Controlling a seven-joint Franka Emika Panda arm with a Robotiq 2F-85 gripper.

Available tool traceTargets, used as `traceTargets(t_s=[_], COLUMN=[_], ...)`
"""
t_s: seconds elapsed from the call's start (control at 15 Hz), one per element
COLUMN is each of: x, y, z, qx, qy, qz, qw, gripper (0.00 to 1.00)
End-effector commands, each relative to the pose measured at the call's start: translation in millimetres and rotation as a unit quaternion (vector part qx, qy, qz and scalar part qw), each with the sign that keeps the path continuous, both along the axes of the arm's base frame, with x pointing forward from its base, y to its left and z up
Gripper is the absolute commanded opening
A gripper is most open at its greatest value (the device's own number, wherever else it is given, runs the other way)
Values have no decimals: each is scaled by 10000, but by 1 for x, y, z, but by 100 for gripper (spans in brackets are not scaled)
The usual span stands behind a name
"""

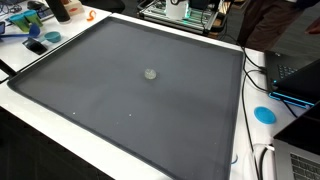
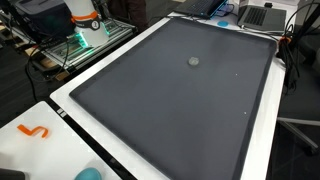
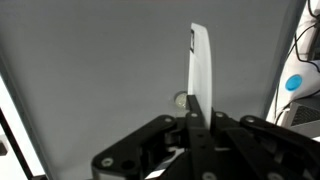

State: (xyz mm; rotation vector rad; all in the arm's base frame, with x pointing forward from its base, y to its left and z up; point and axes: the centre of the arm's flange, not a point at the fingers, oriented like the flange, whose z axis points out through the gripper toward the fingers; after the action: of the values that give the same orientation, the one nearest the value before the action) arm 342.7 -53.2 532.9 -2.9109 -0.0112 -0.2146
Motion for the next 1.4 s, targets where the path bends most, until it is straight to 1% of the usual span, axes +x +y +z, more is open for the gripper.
traceTargets(t_s=[0.0, 0.73, 0.8, 1.07, 1.33], x=[0, 0, 0, 32, 68], y=[0, 0, 0, 34, 79], z=[0, 0, 0, 3, 3], qx=[0, -2, -2, -317, -802], qy=[0, -3, -3, 119, 183], qz=[1, 12, 13, 239, 578], qw=[10000, 10000, 10000, 9991, 9949], gripper=[4, 4, 1, 1, 1])
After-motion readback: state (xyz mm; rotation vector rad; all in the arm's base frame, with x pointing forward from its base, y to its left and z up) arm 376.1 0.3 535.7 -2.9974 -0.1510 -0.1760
